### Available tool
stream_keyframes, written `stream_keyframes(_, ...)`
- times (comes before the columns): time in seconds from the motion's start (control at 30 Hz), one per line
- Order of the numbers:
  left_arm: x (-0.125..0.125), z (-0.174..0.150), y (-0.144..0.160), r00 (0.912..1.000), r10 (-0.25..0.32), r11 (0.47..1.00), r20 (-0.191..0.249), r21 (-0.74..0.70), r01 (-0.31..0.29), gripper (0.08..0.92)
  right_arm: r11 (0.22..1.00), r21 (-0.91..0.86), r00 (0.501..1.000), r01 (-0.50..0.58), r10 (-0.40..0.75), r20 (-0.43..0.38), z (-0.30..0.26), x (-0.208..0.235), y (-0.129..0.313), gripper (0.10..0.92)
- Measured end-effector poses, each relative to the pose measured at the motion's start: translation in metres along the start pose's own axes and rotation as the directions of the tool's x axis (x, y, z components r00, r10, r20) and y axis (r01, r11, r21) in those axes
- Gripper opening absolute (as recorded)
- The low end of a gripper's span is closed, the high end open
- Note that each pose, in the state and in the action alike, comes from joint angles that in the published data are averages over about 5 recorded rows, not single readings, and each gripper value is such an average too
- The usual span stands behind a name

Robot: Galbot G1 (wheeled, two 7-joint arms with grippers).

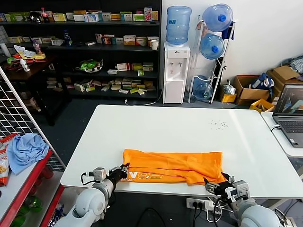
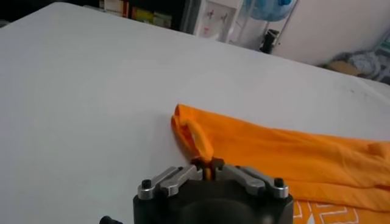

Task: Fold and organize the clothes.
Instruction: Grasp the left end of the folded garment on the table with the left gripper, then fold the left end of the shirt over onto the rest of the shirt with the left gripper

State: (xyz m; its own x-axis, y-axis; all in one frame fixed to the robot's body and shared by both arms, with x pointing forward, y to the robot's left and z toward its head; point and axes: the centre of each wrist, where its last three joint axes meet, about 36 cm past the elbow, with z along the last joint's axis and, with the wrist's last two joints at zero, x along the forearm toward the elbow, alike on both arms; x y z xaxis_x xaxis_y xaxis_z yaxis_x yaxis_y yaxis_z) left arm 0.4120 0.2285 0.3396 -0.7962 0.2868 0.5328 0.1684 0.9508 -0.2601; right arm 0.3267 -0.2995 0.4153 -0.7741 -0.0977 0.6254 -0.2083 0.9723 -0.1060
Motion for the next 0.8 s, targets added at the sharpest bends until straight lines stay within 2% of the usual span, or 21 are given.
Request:
stream_keyframes(0.13, -0.001, -0.005, 0.010, 0.9998, -0.020, 1.000, 0.007, 0.001, 0.020, 0.113, 1.000, -0.001, 1.000, -0.002, 0.002, 0.013, -0.001, -0.001, 0.001, 0.823)
stream_keyframes(0.33, 0.002, -0.015, 0.036, 0.9974, -0.071, 0.997, 0.016, 0.001, 0.071, 0.113, 1.000, -0.006, 1.000, -0.003, 0.003, 0.026, -0.002, -0.003, 0.002, 0.823)
stream_keyframes(0.47, 0.008, -0.027, 0.065, 0.9918, -0.125, 0.992, 0.027, -0.003, 0.125, 0.113, 1.000, -0.009, 0.999, 0.001, -0.001, 0.032, -0.002, -0.006, 0.004, 0.823)
stream_keyframes(0.6, 0.017, -0.044, 0.097, 0.9809, -0.190, 0.982, 0.044, -0.012, 0.190, 0.113, 1.000, -0.009, 0.999, 0.005, -0.004, 0.038, -0.004, -0.008, 0.006, 0.823)
stream_keyframes(0.8, 0.033, -0.069, 0.139, 0.9544, -0.289, 0.956, 0.076, -0.029, 0.292, 0.113, 1.000, -0.013, 0.998, 0.006, -0.005, 0.057, -0.008, -0.010, 0.008, 0.823)
